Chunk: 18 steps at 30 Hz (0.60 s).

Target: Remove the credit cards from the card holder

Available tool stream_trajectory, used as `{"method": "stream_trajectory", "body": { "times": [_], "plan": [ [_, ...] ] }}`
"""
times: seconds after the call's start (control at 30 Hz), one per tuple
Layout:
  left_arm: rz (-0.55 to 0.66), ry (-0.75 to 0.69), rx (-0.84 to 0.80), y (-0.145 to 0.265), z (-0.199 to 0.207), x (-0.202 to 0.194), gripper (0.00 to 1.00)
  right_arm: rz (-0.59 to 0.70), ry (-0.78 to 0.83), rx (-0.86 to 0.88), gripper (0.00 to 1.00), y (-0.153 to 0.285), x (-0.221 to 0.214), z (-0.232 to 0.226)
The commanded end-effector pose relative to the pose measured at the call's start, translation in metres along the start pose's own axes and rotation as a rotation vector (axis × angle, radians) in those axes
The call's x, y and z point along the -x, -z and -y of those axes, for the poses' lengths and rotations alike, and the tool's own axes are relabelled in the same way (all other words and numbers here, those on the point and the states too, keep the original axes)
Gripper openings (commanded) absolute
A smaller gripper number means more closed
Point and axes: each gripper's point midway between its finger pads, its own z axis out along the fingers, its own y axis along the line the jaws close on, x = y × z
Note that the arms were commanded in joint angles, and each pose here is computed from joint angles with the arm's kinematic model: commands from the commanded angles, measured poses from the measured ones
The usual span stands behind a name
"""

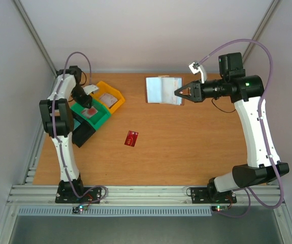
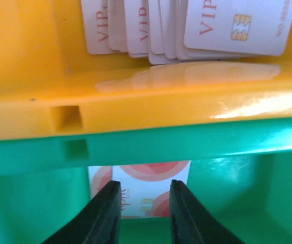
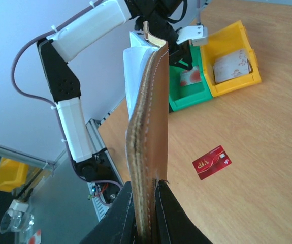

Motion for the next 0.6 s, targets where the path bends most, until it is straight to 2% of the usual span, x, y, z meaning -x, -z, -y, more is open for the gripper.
{"method": "stream_trajectory", "body": {
  "times": [0.0,0.1,0.13,0.2,0.37,0.47,0.57],
  "plan": [
    [0.021,-0.003,0.134,0.024,-0.027,0.009,0.33,0.016,0.03,0.024,0.02,0.011,0.002,-0.017],
    [0.115,-0.002,0.189,0.063,-0.028,0.024,0.54,0.012,0.027,0.031,0.03,0.011,0.0,-0.021],
    [0.165,-0.008,0.191,0.081,-0.022,0.031,0.66,0.014,0.028,0.031,0.03,0.012,0.0,-0.021],
    [0.271,-0.034,0.178,0.115,-0.006,0.043,0.97,0.016,0.033,0.031,0.03,0.013,0.0,-0.023],
    [0.477,-0.169,0.07,0.19,0.06,0.05,1.0,0.023,0.034,0.035,0.03,0.014,0.002,-0.025],
    [0.598,-0.293,-0.027,0.229,0.108,0.047,0.99,0.022,0.028,0.05,0.03,0.013,0.004,-0.026],
    [0.766,-0.349,-0.165,0.276,0.164,0.05,0.99,0.031,0.033,0.065,0.03,0.012,0.006,-0.029]
  ]
}}
